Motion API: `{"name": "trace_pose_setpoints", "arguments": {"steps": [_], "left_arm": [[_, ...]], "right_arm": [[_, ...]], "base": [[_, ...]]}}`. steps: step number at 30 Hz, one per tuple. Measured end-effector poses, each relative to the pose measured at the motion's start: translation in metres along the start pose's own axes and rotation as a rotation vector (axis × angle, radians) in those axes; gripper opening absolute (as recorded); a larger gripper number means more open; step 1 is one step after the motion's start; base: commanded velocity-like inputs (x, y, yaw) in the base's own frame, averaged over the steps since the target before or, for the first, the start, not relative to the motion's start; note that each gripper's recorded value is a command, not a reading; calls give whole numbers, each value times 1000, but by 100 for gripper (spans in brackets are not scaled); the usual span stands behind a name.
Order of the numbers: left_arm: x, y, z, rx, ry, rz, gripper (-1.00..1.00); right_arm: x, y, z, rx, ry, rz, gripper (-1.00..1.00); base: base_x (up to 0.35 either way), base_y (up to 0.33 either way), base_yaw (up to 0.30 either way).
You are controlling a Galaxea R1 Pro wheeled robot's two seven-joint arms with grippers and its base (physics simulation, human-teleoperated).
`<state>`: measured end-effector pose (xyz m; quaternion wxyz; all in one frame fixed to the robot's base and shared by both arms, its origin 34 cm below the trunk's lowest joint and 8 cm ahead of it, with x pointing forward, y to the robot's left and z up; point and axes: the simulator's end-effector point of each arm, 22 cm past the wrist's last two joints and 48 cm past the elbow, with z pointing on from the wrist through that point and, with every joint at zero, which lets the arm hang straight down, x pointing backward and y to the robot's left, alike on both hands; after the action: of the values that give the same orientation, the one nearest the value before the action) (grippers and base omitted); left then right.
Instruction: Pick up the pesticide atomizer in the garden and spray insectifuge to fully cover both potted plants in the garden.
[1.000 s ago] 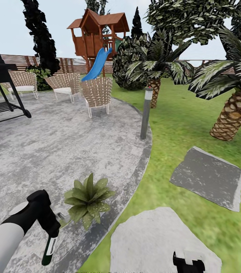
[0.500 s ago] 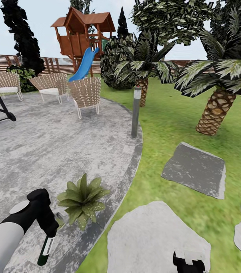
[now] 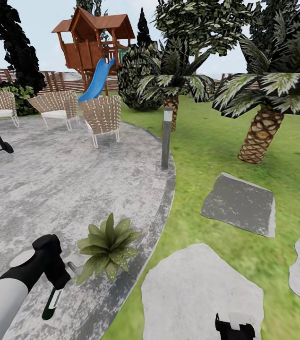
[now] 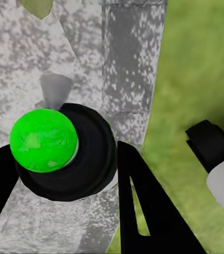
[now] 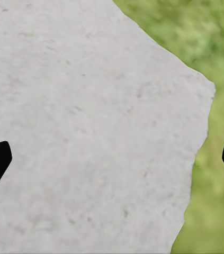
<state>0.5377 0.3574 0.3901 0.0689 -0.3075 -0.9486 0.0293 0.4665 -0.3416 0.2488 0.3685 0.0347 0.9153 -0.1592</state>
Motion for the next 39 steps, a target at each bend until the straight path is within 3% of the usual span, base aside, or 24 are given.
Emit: {"name": "trace_pose_setpoints", "arguments": {"steps": [5,10,12,18,24,34,39], "left_arm": [[2,5,5,-22,-2,-12,-100],[-14,-9,4,55,-84,-59,-100],[-9,-7,8,60,-77,-73,-100],[4,13,18,-18,-47,-95,-100],[22,4,36,20,7,-114,-100],[22,2,37,25,7,-117,-100],[23,2,36,26,6,-118,-100]], "right_arm": [[0,0,0,0,0,0,100],[0,0,0,-1,0,0,100],[0,0,0,-1,0,0,100],[-1,0,0,0,-1,0,100],[0,0,0,-1,0,0,100],[0,1,0,-2,0,0,100],[0,1,0,-2,-1,1,100]], "base": [[2,2,0],[0,0,0],[0,0,-59],[0,0,-255],[-114,52,-207],[-260,226,-7],[37,279,-36]]}}
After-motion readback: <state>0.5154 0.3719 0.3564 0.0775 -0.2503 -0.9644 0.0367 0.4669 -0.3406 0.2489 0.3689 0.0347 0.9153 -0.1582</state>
